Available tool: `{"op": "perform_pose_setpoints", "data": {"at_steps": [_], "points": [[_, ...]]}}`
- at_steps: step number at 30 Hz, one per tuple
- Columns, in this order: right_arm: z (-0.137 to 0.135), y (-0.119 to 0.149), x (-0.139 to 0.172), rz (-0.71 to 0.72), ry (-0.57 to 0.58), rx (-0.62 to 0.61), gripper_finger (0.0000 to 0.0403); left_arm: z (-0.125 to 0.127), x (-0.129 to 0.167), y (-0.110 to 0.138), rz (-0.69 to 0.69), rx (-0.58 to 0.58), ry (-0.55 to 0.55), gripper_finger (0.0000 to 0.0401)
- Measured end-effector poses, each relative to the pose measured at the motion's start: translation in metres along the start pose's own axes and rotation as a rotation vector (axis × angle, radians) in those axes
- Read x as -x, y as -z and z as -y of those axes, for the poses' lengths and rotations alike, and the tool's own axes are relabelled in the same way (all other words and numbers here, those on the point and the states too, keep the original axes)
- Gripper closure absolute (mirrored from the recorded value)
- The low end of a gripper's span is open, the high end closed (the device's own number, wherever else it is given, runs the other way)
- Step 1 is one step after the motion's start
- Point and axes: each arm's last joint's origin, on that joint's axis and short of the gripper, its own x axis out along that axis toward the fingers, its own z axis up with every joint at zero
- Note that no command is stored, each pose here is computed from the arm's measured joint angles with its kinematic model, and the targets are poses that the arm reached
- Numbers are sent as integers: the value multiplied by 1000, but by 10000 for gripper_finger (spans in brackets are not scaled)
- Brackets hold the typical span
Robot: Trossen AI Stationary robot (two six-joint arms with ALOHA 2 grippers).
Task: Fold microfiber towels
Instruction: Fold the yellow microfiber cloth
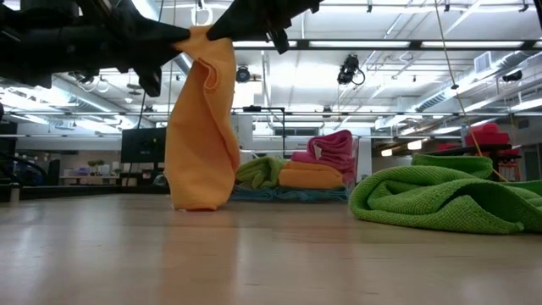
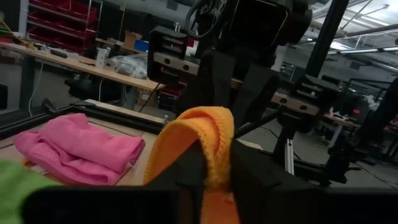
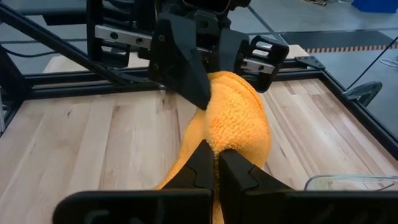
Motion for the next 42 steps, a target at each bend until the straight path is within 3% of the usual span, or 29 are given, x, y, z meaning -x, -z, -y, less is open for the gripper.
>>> {"op": "perform_pose_setpoints", "data": {"at_steps": [4, 10, 19, 24, 29, 33, 38, 42], "points": [[0, 1, 0, -7, -5, 2, 393, 0, 0, 0, 2, 1, 1, 386], [0, 2, 0, -21, -7, 32, 373, -1, 0, 0, 11, 56, -25, 388], [4, 19, 1, -192, 15, 16, 246, -8, 1, 7, -16, 141, -230, 386], [-5, 22, 5, -222, -4, 48, 202, -11, 2, 7, 23, 203, -304, 391], [-22, 23, 10, -193, 34, 198, 197, -10, 1, 1, 89, 254, -323, 377], [-31, 20, 8, -131, 19, 294, 197, -8, -6, -9, 148, 286, -342, 387], [-35, 30, -4, -130, 92, 365, 196, -2, -16, -24, 188, 259, -324, 390], [-39, 41, -18, -132, 138, 407, 192, -1, -19, -29, 203, 249, -325, 370]]}}
